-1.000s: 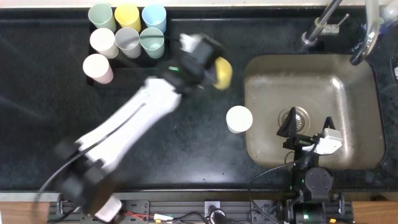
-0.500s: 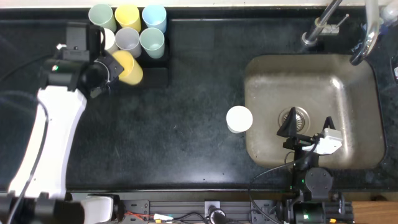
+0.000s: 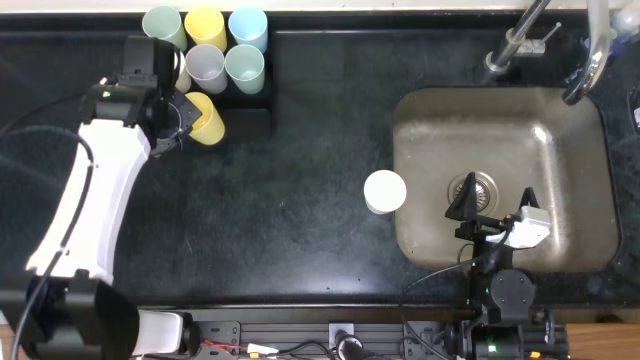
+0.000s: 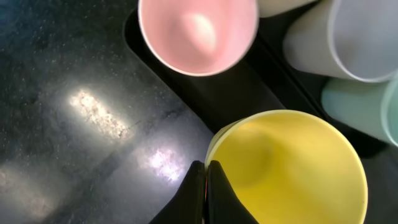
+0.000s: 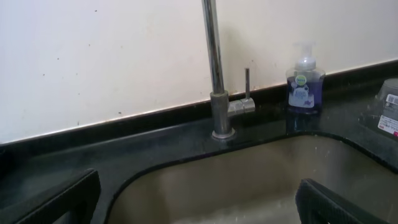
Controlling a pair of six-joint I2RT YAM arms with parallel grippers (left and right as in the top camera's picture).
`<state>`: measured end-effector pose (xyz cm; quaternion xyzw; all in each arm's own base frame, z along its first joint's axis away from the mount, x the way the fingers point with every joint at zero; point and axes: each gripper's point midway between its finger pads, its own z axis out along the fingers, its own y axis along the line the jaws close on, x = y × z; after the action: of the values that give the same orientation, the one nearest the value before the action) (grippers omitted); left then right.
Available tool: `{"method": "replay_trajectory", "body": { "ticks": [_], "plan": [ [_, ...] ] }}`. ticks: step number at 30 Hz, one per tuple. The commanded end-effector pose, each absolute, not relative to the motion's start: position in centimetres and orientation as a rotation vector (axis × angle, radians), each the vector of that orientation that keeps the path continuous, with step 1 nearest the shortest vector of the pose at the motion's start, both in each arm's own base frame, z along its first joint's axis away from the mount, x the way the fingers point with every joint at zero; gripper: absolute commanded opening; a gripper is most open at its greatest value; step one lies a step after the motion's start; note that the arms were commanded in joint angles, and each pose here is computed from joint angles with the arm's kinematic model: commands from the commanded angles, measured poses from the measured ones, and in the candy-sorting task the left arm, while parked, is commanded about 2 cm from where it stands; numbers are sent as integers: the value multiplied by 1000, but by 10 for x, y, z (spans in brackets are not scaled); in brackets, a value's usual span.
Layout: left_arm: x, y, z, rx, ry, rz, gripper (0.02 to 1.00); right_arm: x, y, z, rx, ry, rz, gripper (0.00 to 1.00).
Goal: Store Cups
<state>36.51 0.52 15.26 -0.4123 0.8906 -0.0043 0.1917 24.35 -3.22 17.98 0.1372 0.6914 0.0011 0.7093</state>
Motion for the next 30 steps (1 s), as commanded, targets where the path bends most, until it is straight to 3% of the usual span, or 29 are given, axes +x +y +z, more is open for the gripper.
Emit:
{"method": "replay_trajectory", "body": {
  "ticks": [1, 10, 19, 30],
  "plan": [
    [373, 17, 150, -1222, 2434, 45, 36, 243, -33, 177, 302, 1531, -6, 996],
    [390, 22, 158, -1205, 2352, 39, 36, 243, -33, 177, 302, 1531, -6, 998],
    [393, 20, 133, -1214, 2407, 82, 36, 243, -33, 177, 302, 1531, -6, 996],
    [408, 16, 131, -1190, 2385, 79, 38, 243, -33, 177, 302, 1531, -6, 998]
  ]
}}
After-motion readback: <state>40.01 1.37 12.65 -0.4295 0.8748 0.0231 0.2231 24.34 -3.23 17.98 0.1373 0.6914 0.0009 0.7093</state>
